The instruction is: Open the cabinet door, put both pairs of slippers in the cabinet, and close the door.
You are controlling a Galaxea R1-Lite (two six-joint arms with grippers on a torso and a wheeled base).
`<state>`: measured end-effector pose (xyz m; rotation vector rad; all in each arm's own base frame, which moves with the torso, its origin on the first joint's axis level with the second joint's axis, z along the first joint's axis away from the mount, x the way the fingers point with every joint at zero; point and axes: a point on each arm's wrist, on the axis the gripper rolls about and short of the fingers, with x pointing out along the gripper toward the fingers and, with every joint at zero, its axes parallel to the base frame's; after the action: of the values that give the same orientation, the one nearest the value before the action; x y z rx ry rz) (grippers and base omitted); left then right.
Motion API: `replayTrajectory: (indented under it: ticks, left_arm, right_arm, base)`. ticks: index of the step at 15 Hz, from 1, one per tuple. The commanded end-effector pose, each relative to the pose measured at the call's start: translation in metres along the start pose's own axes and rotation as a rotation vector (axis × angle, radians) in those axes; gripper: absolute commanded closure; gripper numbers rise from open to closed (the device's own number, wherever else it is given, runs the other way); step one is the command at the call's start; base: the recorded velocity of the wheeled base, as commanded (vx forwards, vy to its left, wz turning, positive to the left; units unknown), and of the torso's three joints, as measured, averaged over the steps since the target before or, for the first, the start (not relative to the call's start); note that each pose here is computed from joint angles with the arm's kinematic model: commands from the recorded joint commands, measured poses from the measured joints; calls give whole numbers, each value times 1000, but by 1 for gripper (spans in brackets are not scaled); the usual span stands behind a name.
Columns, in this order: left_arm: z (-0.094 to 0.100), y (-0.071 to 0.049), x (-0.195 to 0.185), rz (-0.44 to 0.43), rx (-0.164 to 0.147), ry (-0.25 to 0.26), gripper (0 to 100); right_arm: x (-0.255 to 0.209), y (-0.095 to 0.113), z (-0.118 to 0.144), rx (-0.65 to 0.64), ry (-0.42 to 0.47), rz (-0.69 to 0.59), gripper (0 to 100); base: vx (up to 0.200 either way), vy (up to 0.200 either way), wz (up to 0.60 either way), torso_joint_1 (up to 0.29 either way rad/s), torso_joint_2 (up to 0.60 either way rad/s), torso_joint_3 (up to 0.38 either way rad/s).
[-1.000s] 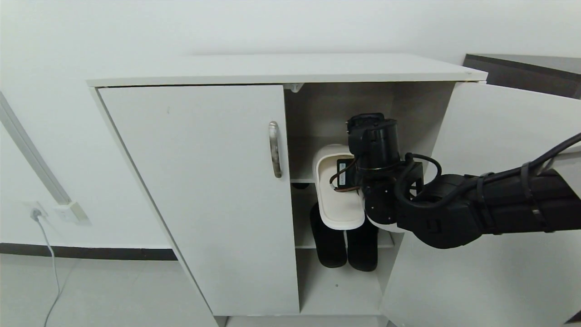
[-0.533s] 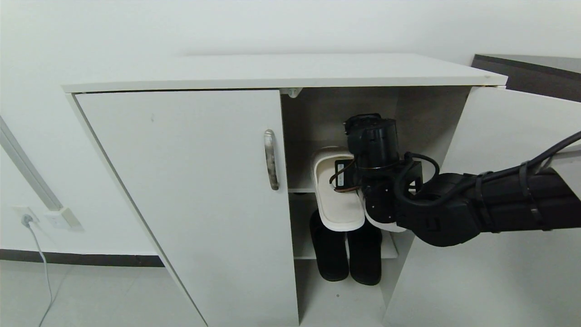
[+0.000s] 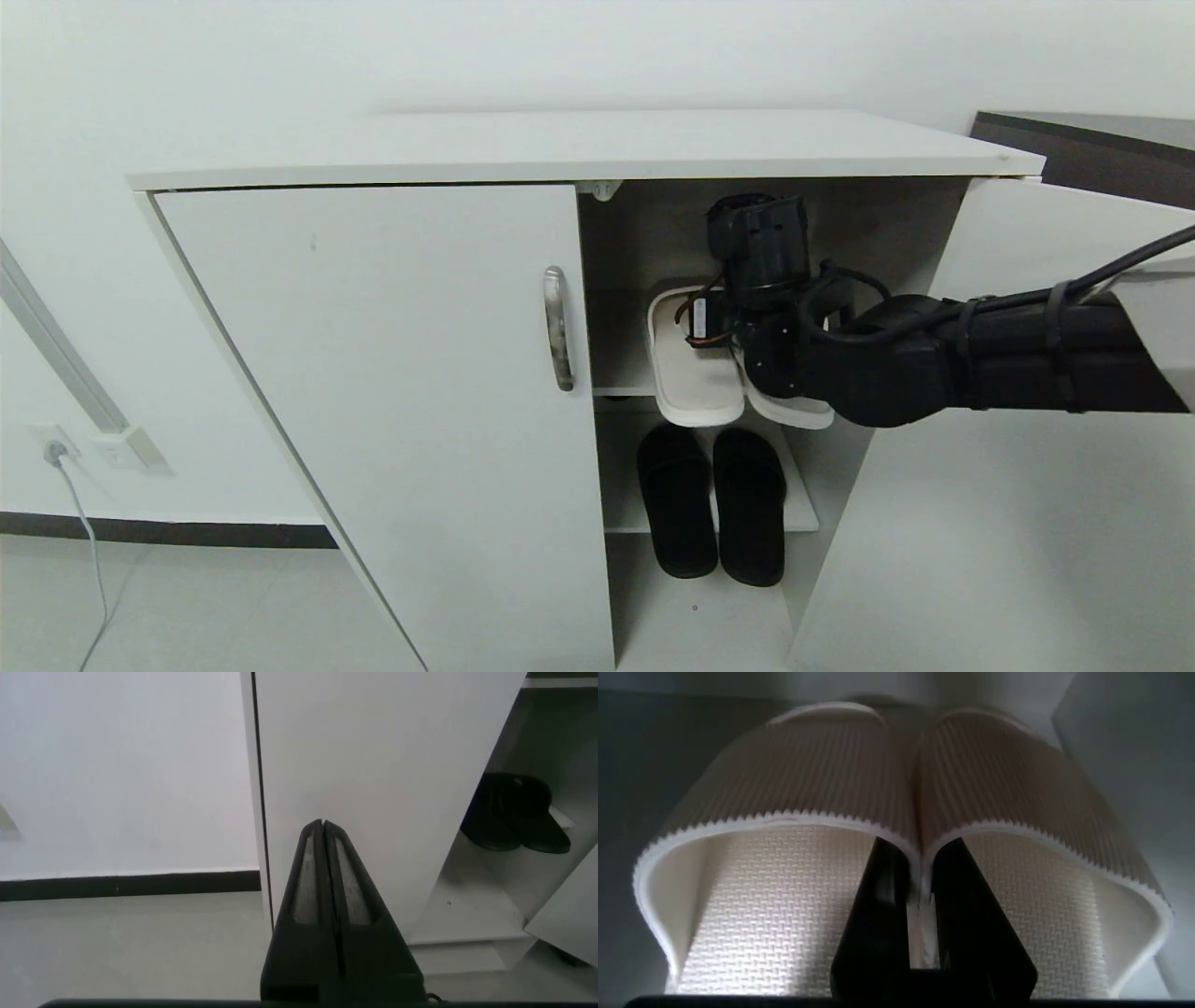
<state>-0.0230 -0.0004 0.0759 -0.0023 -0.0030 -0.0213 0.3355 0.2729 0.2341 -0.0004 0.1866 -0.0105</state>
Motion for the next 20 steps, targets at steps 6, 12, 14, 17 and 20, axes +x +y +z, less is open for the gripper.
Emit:
replayTrajectory:
  ticks: [6, 12, 14, 17, 20]
  left_arm:
    - [0, 0, 0, 0, -2, 1, 100]
    - [0, 0, 0, 0, -2, 1, 100]
    - [0, 0, 0, 0, -2, 1, 100]
    - [0, 0, 0, 0, -2, 1, 100]
    - [0, 0, 0, 0, -2, 1, 100]
  right_arm:
    - [24, 1, -2, 14, -7, -28, 100]
    - [37, 2, -10, 6, 3, -38, 100]
    - [37, 2, -10, 5, 4, -40, 100]
    - [35, 2, -13, -2, 13, -38, 0]
    - [16, 0, -11, -9, 20, -18, 0]
  base:
    - [0, 0, 0, 0, 0, 0]
    - [0, 0, 0, 0, 0, 0]
    - [0, 0, 0, 0, 0, 0]
    - [0, 0, 0, 0, 0, 0]
    - [0, 0, 0, 0, 0, 0]
